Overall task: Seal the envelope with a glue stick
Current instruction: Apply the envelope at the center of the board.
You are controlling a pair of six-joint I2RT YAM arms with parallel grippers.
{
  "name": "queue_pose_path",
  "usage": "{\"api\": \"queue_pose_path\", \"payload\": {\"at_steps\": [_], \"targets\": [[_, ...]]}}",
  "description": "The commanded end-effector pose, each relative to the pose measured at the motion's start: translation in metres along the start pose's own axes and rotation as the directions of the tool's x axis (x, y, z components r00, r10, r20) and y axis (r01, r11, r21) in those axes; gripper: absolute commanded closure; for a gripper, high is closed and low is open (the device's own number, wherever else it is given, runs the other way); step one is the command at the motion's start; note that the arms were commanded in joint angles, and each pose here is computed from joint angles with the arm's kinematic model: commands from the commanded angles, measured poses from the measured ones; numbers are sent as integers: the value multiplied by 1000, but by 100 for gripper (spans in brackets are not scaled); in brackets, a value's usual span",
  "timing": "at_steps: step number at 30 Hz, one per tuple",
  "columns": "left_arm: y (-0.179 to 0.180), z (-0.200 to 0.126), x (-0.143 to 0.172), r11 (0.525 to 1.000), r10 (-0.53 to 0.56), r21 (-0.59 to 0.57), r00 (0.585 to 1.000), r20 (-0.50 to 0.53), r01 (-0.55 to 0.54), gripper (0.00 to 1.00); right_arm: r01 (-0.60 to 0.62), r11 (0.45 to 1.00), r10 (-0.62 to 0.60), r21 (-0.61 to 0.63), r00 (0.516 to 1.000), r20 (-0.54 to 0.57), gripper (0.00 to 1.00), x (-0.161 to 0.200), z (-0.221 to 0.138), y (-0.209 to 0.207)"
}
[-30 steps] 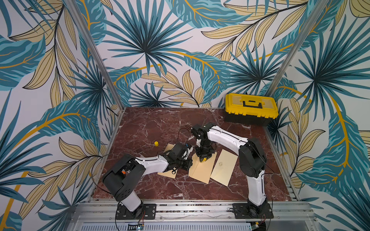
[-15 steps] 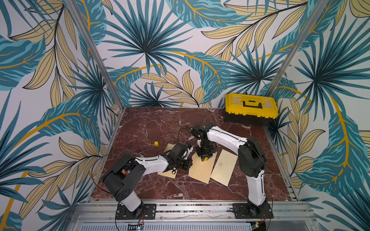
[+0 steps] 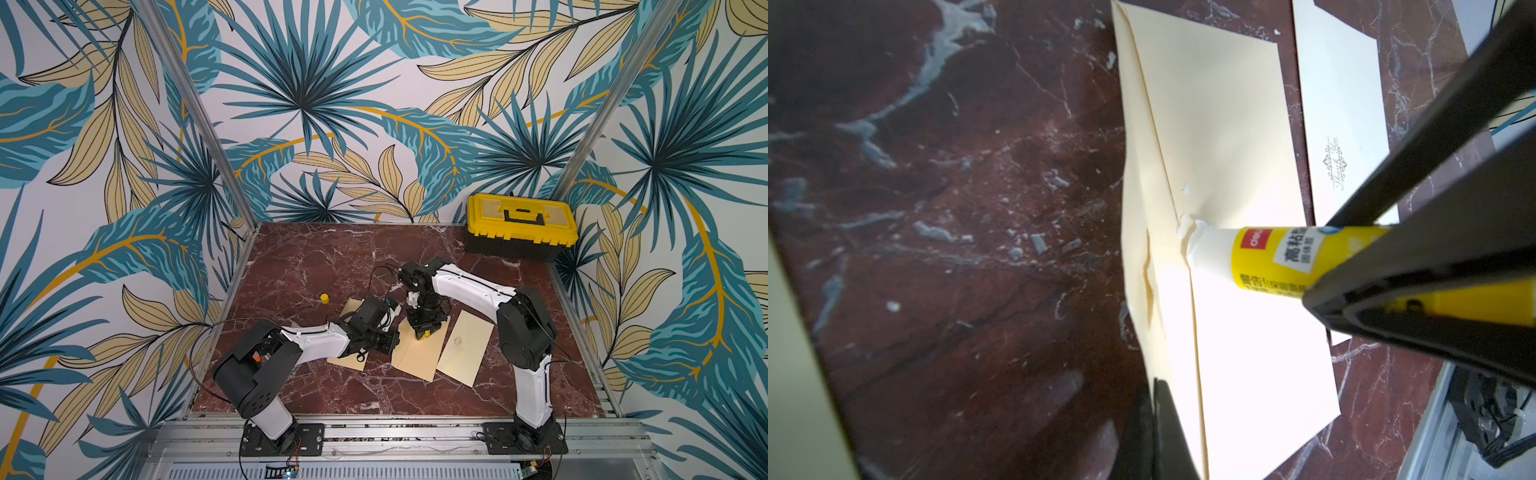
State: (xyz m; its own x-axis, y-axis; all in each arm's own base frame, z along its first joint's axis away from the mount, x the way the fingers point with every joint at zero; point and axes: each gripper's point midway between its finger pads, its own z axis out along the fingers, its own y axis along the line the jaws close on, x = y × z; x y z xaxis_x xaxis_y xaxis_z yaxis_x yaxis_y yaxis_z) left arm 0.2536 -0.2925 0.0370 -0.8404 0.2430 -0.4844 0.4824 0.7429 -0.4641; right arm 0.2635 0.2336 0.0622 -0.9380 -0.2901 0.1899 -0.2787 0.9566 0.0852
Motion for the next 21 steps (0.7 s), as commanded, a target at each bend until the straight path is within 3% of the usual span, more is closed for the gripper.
{"api": "queue_pose_path", "payload": {"at_steps": [1, 6, 9, 12, 16, 21], "targets": [[3, 5, 9, 1000, -2, -16, 999, -32, 1, 100, 17, 993, -5, 120, 994, -107, 100, 24, 6, -23], [3, 5, 9, 1000, -1, -15, 999, -33, 0, 100, 8, 982, 5, 187, 998, -69, 100, 14, 2, -33], [3, 5, 9, 1000, -2, -16, 999, -35, 1, 100, -20, 980, 15, 197, 1000, 26, 100, -7, -3, -32], [3, 6, 9, 1000, -1, -13, 999, -36, 1, 100, -40, 990, 28, 135, 996, 90, 100, -27, -3, -19], [3, 5, 9, 1000, 0, -17, 999, -35, -1, 100, -37, 999, 35, 24, 996, 78, 100, -34, 5, 3], [4, 5, 9, 1000, -1, -20, 999, -35, 0, 100, -32, 999, 31, 13, 995, 92, 100, -27, -5, 1]]}}
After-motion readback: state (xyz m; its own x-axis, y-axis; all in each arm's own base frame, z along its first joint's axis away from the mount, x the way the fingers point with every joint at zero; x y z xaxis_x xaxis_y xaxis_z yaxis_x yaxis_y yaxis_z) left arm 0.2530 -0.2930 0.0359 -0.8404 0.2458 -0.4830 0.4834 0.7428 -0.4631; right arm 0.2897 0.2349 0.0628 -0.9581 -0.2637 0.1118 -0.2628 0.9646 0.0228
